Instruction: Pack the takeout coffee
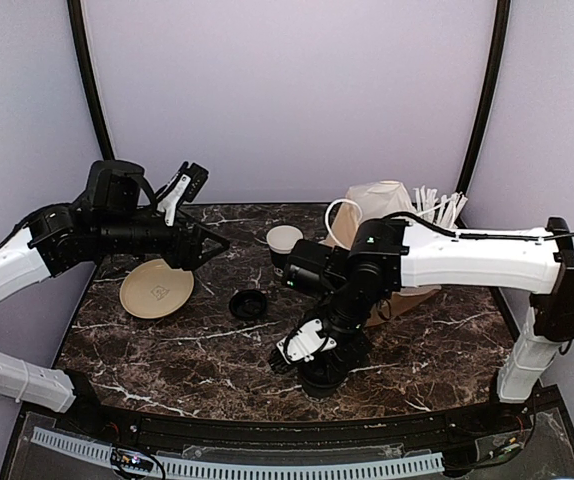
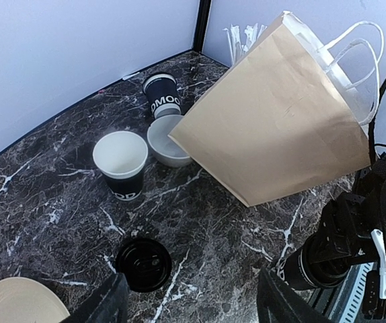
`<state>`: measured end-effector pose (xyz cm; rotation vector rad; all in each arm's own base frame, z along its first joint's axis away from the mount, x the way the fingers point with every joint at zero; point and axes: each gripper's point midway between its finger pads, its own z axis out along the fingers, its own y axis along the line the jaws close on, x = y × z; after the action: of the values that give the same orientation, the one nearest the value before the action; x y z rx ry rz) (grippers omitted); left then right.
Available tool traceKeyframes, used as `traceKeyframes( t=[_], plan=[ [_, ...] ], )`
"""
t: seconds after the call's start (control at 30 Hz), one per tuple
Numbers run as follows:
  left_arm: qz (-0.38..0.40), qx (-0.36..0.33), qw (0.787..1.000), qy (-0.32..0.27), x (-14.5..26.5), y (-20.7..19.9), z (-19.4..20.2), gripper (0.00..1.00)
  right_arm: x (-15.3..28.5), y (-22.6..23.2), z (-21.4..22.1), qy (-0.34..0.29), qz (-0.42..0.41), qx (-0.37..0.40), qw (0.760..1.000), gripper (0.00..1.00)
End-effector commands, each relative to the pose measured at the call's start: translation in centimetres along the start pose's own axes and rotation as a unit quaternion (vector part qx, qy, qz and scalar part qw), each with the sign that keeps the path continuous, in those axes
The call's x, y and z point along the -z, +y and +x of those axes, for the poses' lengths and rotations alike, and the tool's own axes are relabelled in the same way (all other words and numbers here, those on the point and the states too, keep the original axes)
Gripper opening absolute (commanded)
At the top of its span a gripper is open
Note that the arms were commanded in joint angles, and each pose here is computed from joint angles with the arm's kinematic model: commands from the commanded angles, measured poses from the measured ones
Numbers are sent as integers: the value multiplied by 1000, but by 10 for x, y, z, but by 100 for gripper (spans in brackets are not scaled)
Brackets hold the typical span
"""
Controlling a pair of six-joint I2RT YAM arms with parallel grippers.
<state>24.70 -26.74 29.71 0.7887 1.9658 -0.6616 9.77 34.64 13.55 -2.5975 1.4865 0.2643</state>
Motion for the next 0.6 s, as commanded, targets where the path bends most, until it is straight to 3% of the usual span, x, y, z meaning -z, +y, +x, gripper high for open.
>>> traceKeyframes(
  t=[0.0, 0.17, 0.3, 0.47, 0.57],
  plan=[
    [5, -25, 1000, -10, 6, -4, -21, 68, 31, -5, -17, -22, 14, 6, 1000, 62],
    [-10, -66, 997, -39, 7, -2, -67, 69, 99, -17, -49, -93, 63, 6, 994, 59],
    [-20, -96, 993, -68, -6, -1, -116, 72, 174, -34, -63, -152, 152, 2, 977, 58],
    [-20, -110, 989, -93, -33, -2, -168, 74, 265, -52, -37, -190, 304, -25, 933, 57],
    [-8, -112, 990, -81, -64, -2, -174, 74, 306, -55, -10, -193, 391, -45, 899, 56]
  ],
)
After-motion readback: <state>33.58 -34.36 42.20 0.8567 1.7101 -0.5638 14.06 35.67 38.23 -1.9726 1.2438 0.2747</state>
